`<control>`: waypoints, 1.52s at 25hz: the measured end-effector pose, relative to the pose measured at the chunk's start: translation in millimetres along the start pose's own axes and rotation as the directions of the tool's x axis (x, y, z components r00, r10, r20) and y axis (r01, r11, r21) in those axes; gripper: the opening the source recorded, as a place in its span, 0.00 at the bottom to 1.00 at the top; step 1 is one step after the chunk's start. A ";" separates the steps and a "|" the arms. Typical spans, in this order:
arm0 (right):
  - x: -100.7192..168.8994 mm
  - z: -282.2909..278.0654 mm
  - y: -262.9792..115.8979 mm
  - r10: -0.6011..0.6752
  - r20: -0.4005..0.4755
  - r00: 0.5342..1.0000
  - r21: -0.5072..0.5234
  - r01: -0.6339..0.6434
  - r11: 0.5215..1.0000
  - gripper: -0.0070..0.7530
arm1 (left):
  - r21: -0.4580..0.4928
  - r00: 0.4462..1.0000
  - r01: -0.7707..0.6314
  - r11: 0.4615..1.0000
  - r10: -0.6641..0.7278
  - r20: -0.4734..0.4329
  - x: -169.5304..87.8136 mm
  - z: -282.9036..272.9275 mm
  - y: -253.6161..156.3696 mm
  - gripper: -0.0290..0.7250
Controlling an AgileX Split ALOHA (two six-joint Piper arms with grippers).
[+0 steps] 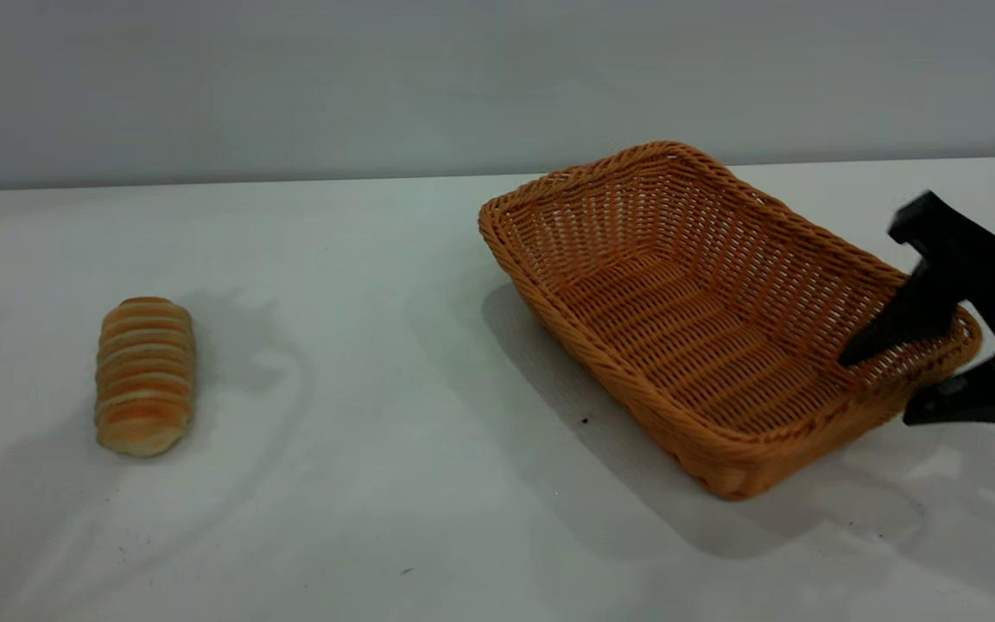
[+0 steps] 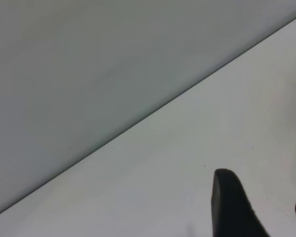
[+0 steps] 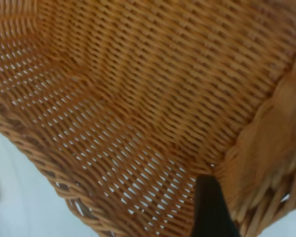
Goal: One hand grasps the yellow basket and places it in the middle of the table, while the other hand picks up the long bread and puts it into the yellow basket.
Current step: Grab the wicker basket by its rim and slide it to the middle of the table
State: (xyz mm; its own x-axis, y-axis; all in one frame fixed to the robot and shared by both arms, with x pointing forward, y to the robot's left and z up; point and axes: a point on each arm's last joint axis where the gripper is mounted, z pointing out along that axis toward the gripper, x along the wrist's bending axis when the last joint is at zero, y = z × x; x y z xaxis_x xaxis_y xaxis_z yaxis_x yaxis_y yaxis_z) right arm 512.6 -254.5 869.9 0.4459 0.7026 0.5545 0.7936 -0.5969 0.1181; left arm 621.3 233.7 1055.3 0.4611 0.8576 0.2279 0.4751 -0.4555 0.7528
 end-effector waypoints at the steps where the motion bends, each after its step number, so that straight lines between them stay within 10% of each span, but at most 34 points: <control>1: 2.2 2.2 0.3 -0.001 0.002 1.000 0.001 0.001 1.000 0.61 | 0.000 1.000 0.000 1.000 0.000 0.000 0.0 0.0 0.0 0.56; 19: -2.0 58.5 1.0 0.009 0.060 0.998 0.099 -0.015 0.995 0.59 | -0.003 1.000 -0.001 1.000 0.001 -0.003 0.3 0.0 0.3 0.56; 28: -2.6 65.3 3.9 0.016 0.065 0.998 0.094 -0.022 0.995 0.26 | -0.005 1.000 -0.001 1.000 0.001 -0.004 0.4 0.0 0.5 0.56; 38: -3.5 63.6 2.7 -0.119 0.072 0.990 0.120 0.110 0.987 0.25 | -0.006 1.000 -0.001 1.000 0.001 -0.005 0.5 0.0 0.6 0.56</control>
State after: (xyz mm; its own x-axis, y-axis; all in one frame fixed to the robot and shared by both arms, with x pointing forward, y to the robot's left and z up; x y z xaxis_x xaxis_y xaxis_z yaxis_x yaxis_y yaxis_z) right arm 539.5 -234.0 815.9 0.3766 0.7950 0.4756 0.8817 -0.4651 0.0792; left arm 621.8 233.8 1055.9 0.4579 0.8583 0.2317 0.4705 -0.4551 0.7560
